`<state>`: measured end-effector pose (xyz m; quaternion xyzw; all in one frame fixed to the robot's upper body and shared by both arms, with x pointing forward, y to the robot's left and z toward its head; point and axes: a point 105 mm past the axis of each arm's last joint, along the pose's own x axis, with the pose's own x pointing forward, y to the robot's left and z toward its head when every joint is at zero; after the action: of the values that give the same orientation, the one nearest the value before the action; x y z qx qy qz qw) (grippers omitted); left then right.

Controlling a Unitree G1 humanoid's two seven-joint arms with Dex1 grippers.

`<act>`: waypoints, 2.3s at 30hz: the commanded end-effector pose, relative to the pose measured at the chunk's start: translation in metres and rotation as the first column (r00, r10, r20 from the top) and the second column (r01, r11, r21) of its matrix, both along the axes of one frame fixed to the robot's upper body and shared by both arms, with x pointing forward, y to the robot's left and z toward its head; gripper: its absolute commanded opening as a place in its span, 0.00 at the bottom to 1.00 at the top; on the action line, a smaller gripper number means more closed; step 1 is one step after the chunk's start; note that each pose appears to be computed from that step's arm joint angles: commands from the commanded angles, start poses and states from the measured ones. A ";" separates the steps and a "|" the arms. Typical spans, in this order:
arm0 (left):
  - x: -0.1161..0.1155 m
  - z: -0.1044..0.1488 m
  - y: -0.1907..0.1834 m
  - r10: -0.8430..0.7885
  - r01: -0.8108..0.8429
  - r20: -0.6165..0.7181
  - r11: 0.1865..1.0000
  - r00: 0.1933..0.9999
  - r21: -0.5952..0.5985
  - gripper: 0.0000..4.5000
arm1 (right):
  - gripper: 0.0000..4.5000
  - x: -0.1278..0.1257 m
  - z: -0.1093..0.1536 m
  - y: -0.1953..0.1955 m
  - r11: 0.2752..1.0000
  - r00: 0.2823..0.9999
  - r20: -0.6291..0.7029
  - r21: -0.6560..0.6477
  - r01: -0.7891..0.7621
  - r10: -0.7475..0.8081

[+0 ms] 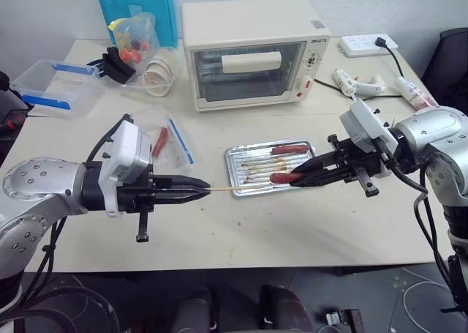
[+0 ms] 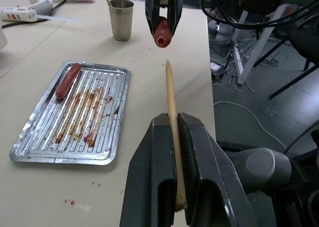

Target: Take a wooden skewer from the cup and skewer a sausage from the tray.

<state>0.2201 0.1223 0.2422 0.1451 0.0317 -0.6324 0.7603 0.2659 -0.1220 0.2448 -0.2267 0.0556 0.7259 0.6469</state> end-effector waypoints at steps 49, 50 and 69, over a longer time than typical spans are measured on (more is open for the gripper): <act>0.009 0.014 -0.010 -0.045 0.045 0.098 0.999 0.994 0.008 0.00 | 0.07 -0.009 0.002 0.022 0.998 0.998 0.035 0.042 -0.055 0.054; 0.010 0.014 -0.011 -0.048 0.047 0.099 0.999 0.994 0.007 0.00 | 0.07 -0.011 0.002 0.024 0.997 0.997 0.038 0.043 -0.067 0.066; 0.010 0.006 0.000 0.050 -0.049 0.087 0.999 0.995 -0.013 0.00 | 0.50 -0.002 0.008 0.023 1.000 0.993 0.116 0.021 -0.010 0.007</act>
<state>0.2361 0.1193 0.2371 0.1519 0.0221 -0.6203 0.7692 0.2636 -0.0952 0.2379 -0.2385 0.0373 0.7295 0.6400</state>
